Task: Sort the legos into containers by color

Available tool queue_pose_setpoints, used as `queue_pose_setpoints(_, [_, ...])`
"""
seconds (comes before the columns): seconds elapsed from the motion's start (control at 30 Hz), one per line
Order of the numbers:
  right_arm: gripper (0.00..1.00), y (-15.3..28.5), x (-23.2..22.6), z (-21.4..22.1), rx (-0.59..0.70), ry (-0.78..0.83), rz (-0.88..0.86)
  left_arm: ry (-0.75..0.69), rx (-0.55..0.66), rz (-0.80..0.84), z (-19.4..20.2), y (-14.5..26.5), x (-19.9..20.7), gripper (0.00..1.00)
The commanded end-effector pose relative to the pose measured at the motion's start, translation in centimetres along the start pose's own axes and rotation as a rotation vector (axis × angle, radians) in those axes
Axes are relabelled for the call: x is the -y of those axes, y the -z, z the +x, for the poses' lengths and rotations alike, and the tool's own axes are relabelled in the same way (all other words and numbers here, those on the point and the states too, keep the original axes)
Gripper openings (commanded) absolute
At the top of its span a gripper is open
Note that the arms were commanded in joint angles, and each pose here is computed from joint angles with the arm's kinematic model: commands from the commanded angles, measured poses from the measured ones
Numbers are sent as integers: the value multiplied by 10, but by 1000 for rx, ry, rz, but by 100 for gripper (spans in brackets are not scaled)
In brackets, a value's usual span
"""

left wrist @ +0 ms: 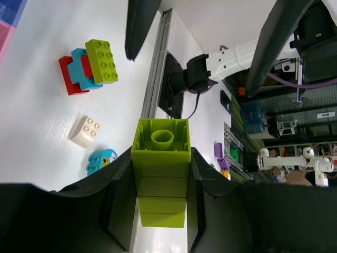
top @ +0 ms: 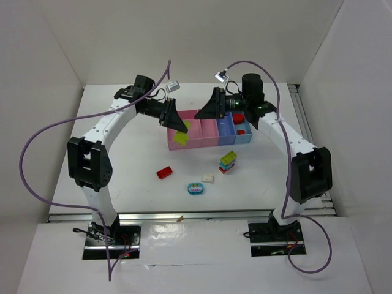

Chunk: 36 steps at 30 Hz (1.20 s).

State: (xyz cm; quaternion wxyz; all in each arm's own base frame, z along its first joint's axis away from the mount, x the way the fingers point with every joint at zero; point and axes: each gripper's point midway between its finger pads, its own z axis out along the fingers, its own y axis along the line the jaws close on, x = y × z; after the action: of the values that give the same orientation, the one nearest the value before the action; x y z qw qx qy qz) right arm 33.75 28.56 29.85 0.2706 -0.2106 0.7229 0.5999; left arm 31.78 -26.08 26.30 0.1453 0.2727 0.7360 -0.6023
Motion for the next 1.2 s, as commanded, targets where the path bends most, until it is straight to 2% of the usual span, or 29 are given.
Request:
queue_pose_setpoints(0.0, [81,-9,-24,-1,-39,86,-119,-52,4,56,-4,2,6,0])
queue_pose_setpoints(0.13, [81,-25,-19,14,-109,55,-151,-63,4,77,-4,2,8,0])
queue_pose_setpoints(0.27, [78,-33,-13,14,-108,53,-142,-81,7,77,-7,3,11,0])
queue_pose_setpoints(0.37, [70,-34,-7,16,-112,30,-126,-92,0,82,-6,-1,12,0])
queue_pose_setpoints(0.4, [70,-35,-7,15,-107,41,-129,-101,2,82,-8,0,14,0])
queue_pose_setpoints(0.7, [41,-40,-5,22,-147,22,-167,-101,1,73,-10,-1,11,0])
queue_pose_setpoints(0.73, [32,-40,-5,22,-147,22,-167,-101,1,73,-10,-1,11,0])
queue_pose_setpoints(0.77, [26,-38,-1,16,-128,21,-151,-103,1,61,-12,-1,7,0])
queue_pose_setpoints(0.83, [21,-31,10,7,-87,19,-102,-94,0,61,-12,-1,7,0])
queue_pose_setpoints(0.9, [12,-24,25,-1,-31,-8,-24,-85,-2,61,-11,-2,3,0])
queue_pose_setpoints(1.0, [7,-9,30,-22,60,19,24,-66,-9,42,-6,-3,-3,0])
queue_pose_setpoints(1.17, [4,3,39,-42,136,30,75,-35,-9,37,-3,-2,-10,0])
